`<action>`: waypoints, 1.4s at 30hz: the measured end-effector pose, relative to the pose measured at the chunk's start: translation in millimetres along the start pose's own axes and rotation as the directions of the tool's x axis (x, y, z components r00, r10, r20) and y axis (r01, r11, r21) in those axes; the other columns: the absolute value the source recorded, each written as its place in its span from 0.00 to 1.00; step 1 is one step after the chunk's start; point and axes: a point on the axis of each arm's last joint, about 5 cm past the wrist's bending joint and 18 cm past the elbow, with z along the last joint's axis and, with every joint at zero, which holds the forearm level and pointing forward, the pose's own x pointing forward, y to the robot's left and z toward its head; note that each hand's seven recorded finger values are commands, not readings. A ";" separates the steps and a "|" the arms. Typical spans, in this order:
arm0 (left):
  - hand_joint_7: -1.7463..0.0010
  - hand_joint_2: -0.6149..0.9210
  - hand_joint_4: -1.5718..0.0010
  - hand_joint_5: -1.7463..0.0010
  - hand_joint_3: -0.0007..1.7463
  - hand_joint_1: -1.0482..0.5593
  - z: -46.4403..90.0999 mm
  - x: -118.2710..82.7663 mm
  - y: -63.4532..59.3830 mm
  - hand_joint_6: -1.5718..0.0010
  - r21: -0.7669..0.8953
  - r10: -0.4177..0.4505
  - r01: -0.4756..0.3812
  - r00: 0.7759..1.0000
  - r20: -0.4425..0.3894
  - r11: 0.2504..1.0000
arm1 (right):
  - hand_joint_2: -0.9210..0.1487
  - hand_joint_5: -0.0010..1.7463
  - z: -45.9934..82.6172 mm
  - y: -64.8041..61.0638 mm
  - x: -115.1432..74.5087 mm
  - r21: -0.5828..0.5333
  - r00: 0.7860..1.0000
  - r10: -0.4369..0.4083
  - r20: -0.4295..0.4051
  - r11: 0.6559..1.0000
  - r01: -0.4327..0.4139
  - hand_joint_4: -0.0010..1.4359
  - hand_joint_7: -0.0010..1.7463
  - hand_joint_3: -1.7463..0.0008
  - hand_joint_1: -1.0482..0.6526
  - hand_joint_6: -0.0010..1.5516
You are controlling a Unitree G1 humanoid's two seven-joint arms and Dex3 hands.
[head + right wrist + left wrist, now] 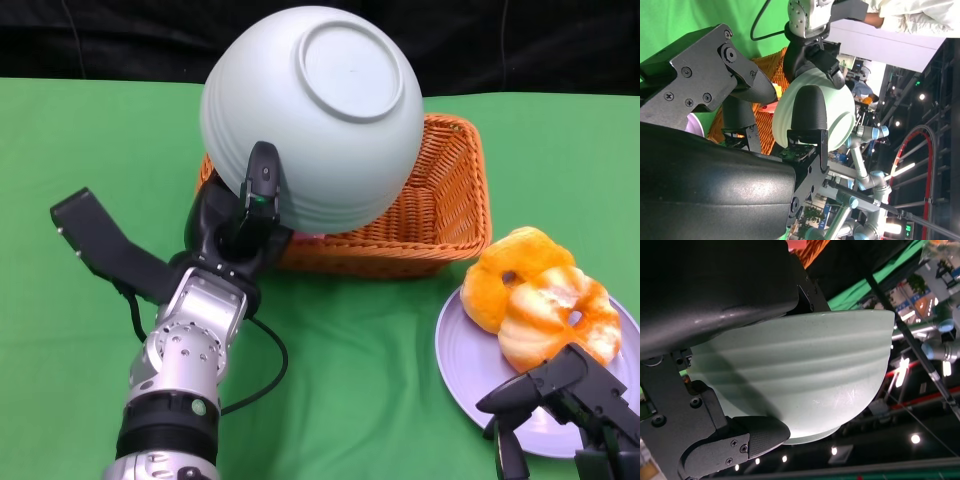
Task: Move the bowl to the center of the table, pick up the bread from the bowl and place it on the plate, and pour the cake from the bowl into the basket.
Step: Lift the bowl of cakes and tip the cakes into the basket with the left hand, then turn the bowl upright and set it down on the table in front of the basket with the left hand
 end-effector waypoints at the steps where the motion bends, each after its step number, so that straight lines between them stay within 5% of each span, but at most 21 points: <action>1: 0.00 0.59 0.28 0.00 1.00 0.45 -0.3 -0.4 1.3 0.42 -0.004 -0.012 0.012 1.000 0.000 1.000 | 0.45 0.95 0.0 0.0 0.0 0.000 1.000 0.000 0.000 1.000 0.000 0.37 0.83 0.28 0.58 0.35; 6: 0.00 0.58 0.28 0.00 1.00 0.47 1.3 -1.0 3.0 0.42 0.002 -0.060 0.060 0.998 0.008 0.998 | 0.45 0.95 0.1 -0.2 -0.1 0.001 1.000 -0.001 0.000 1.000 0.001 0.37 0.83 0.27 0.59 0.35; 10: 0.00 0.58 0.28 0.00 1.00 0.49 9.5 -1.0 -1.2 0.41 0.172 -0.119 0.117 0.993 0.003 0.978 | 0.45 0.95 0.6 -0.6 -0.2 0.002 1.000 -0.003 0.000 1.000 0.003 0.37 0.83 0.27 0.60 0.35; 19: 0.01 0.55 0.29 0.00 0.96 0.54 37.7 -17.3 0.0 0.42 0.623 -0.202 0.193 0.978 -0.056 0.758 | 0.43 0.95 0.7 -1.1 0.0 0.006 1.000 -0.007 -0.001 1.000 0.007 0.35 0.83 0.28 0.60 0.34; 26: 0.02 0.58 0.33 0.00 0.92 0.57 60.8 -28.6 -11.2 0.42 0.908 -0.318 0.241 0.939 -0.130 0.341 | 0.39 0.97 0.9 -1.4 0.8 0.018 1.000 -0.010 0.001 1.000 0.010 0.32 0.83 0.34 0.60 0.31; 31: 0.01 0.57 0.32 0.00 0.95 0.60 65.8 -42.8 -9.8 0.42 0.963 -0.373 0.266 0.898 -0.231 0.044 | 0.38 0.97 1.0 -2.0 0.8 0.017 1.000 -0.013 0.001 1.000 0.013 0.31 0.83 0.33 0.60 0.30; 37: 0.00 0.54 0.34 0.00 0.94 0.62 74.7 -53.8 -12.8 0.44 0.922 -0.436 0.273 0.820 -0.372 -0.274 | 0.38 0.95 0.9 -2.7 1.0 0.005 1.000 -0.012 0.002 1.000 0.012 0.27 0.82 0.33 0.62 0.28; 42: 0.00 0.52 0.36 0.00 0.89 0.61 75.0 -64.7 -3.6 0.48 0.827 -0.451 0.205 0.757 -0.472 -0.523 | 0.37 0.96 1.2 -2.7 1.3 0.002 1.000 -0.026 0.004 1.000 0.026 0.25 0.82 0.34 0.61 0.27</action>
